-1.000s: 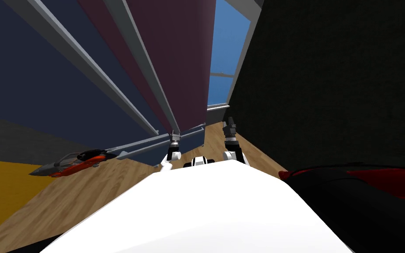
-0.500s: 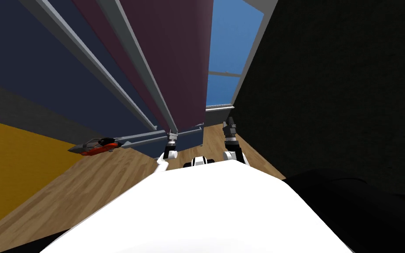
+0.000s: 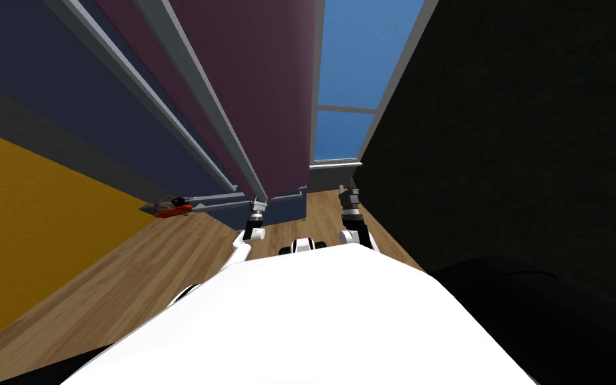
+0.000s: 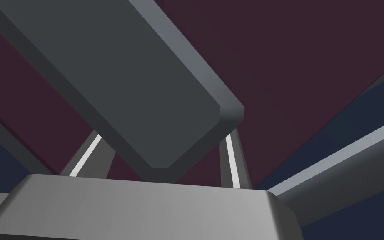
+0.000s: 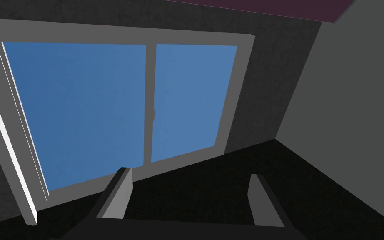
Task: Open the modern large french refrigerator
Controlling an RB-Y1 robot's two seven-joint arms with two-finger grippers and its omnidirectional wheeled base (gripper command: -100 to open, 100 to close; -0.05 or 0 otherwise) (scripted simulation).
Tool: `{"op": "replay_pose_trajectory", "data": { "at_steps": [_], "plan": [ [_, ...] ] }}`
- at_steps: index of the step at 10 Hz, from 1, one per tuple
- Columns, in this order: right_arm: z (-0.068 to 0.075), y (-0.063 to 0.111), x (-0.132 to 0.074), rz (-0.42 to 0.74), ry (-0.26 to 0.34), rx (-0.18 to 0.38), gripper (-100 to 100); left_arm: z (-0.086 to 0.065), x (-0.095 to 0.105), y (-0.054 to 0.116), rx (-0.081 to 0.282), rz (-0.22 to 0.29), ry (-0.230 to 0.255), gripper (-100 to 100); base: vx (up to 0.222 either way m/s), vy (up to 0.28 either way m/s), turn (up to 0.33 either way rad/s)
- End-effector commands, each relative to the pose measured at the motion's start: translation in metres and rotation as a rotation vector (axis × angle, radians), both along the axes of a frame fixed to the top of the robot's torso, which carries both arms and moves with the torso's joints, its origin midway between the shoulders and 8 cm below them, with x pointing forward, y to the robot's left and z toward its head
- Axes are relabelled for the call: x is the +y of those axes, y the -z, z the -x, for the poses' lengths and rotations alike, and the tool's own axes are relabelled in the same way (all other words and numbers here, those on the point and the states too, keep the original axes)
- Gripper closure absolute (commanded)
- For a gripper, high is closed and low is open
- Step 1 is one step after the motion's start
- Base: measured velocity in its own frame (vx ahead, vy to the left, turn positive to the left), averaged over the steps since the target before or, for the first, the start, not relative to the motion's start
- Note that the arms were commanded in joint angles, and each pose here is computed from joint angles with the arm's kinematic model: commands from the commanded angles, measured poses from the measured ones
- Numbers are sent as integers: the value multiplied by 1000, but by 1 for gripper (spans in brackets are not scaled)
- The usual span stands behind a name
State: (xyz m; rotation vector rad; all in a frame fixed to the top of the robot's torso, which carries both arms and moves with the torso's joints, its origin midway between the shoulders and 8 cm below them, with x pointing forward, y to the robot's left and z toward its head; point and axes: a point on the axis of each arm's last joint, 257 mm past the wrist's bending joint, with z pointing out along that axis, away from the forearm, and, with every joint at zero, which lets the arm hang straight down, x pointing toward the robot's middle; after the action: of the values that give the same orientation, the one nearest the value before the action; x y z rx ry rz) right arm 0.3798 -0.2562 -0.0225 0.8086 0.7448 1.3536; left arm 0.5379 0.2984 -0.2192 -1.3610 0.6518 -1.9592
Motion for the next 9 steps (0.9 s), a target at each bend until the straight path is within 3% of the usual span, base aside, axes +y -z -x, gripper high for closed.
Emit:
{"op": "replay_pose_trajectory", "data": {
  "at_steps": [1,4,5,6,7,8,9],
  "plan": [
    [0,0,0,0,0,0,0,-5,2,1,-5,8,-35,100,-64,-76,26],
    [0,0,0,0,0,0,0,-11,3,-1,-17,4,-72,100,-82,-80,12],
    [0,0,0,0,0,0,0,-17,3,-4,-27,26,-100,100,-73,-90,22],
    [0,0,0,0,0,0,0,-17,3,-4,-26,5,-107,100,-69,-77,18],
    [0,0,0,0,0,0,0,-22,3,-6,-34,29,-135,100,-88,-94,28],
    [0,0,0,0,0,0,0,-22,3,-6,-33,6,-143,100,-77,-74,5],
    [0,0,0,0,0,0,0,-27,3,-7,-38,28,-172,100,-95,-88,13]
  ]
}}
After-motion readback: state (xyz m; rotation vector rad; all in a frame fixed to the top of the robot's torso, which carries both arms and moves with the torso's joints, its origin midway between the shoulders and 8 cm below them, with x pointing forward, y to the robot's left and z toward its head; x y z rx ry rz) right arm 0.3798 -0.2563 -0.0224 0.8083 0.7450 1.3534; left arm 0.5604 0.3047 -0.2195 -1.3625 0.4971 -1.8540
